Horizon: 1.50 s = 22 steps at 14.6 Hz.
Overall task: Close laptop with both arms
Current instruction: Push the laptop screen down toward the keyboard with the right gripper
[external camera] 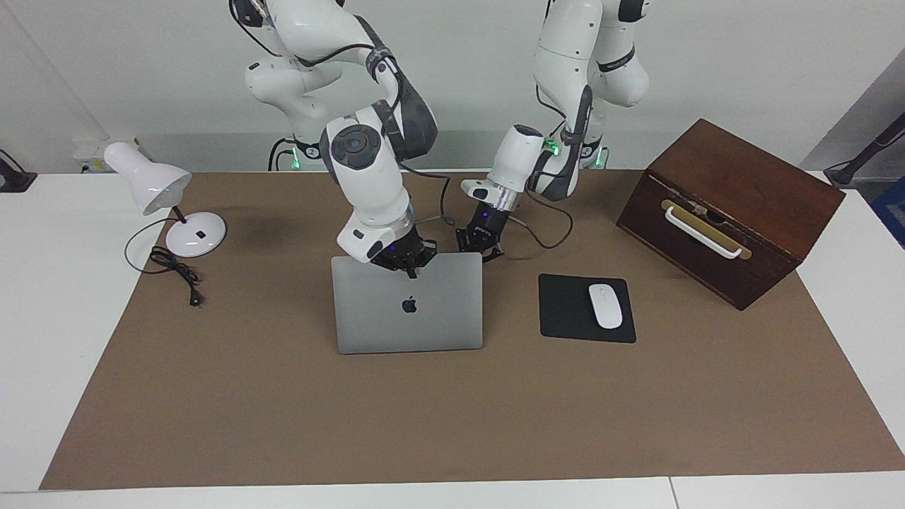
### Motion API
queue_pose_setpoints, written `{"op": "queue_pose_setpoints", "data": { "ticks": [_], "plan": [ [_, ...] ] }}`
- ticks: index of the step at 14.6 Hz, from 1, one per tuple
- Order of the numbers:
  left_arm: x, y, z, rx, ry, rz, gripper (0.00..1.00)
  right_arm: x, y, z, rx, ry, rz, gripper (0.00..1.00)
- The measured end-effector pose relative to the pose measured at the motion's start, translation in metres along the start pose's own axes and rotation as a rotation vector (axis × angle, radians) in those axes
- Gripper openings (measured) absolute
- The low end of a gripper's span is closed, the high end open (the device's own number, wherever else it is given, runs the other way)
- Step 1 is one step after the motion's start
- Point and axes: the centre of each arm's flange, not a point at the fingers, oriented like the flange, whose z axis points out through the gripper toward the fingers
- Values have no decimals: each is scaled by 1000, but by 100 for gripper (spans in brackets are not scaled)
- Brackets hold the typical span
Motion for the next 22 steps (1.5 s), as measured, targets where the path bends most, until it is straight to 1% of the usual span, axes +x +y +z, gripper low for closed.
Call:
{"op": "queue_pose_setpoints", "data": {
  "ticks": [3, 10, 22],
  "plan": [
    [0, 0, 0, 0, 1, 1, 1, -9, 5, 18, 2, -65, 17, 1],
    [0, 0, 0, 0, 2, 10, 1, -24, 11, 48, -21, -132, 25, 1],
    [-1, 0, 0, 0, 3, 21, 1, -35, 13, 62, -26, -136, 26, 1]
  ]
}}
